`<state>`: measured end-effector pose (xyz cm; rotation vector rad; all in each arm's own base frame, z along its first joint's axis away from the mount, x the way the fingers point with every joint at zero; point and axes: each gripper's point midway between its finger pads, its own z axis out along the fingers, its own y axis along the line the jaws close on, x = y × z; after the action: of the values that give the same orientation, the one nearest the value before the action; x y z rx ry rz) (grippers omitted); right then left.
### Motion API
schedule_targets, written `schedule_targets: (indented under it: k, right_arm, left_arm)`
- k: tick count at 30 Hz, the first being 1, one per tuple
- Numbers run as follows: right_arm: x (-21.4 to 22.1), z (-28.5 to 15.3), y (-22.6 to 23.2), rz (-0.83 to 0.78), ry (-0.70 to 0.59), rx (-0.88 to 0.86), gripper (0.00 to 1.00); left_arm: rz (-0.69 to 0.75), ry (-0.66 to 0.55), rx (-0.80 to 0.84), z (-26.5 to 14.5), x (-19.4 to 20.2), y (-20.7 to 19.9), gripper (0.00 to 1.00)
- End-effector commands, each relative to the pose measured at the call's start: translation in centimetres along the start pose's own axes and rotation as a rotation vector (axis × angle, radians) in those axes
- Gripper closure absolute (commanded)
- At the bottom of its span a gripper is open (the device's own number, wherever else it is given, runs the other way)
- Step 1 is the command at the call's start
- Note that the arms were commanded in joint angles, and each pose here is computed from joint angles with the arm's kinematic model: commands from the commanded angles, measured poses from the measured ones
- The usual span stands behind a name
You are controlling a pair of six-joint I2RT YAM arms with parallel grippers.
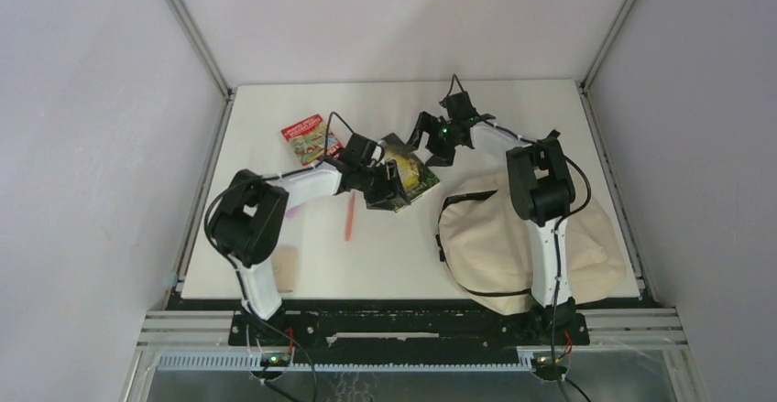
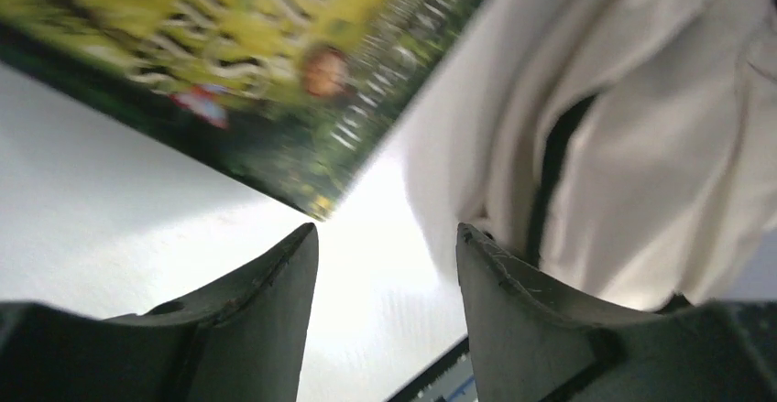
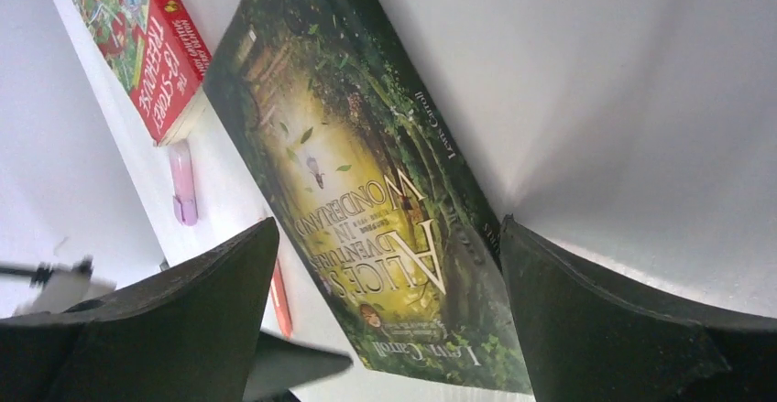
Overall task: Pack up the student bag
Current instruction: Adjust the book at the center of the board.
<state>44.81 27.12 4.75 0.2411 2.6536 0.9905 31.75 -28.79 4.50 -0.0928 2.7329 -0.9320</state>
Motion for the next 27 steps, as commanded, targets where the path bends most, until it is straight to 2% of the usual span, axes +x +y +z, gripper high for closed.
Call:
schedule_targets:
  k: [1,5,9,13,19,27]
  right_arm:
    - [-2.0,-2.6,2.6,-0.089,-0.053,-0.040,0.03]
    - [-3.2,-5.8,1.5,-0.077,-0.135,-0.011,0.02]
    - [-0.3,-7.3,0.6,-0.079,-0.134,0.015,0.02]
    - [4.0,-7.3,0.8,-0.108,-0.094,0.026,0.02]
    - [9.4,-6.0,2.1,-0.133,-0.016,0.009,0.02]
    - [11.7,-3.6,2.4,-0.059,0.058,-0.007,0.02]
  left_arm:
    - [0.084,-0.079,0.107,-4.8,-1.1,-4.5,0.38]
    - [0.100,-0.195,0.091,-8.2,-5.4,-4.7,0.37]
    - [0.041,-0.263,0.032,-8.6,-10.1,-2.2,0.37]
    - [-0.017,-0.264,-0.021,-6.8,-13.9,0.0,0.38]
    - [-0.012,-0.299,-0.072,-5.0,-18.5,0.4,0.38]
    - [-0.043,-0.251,-0.086,-0.5,-20.7,2.3,0.38]
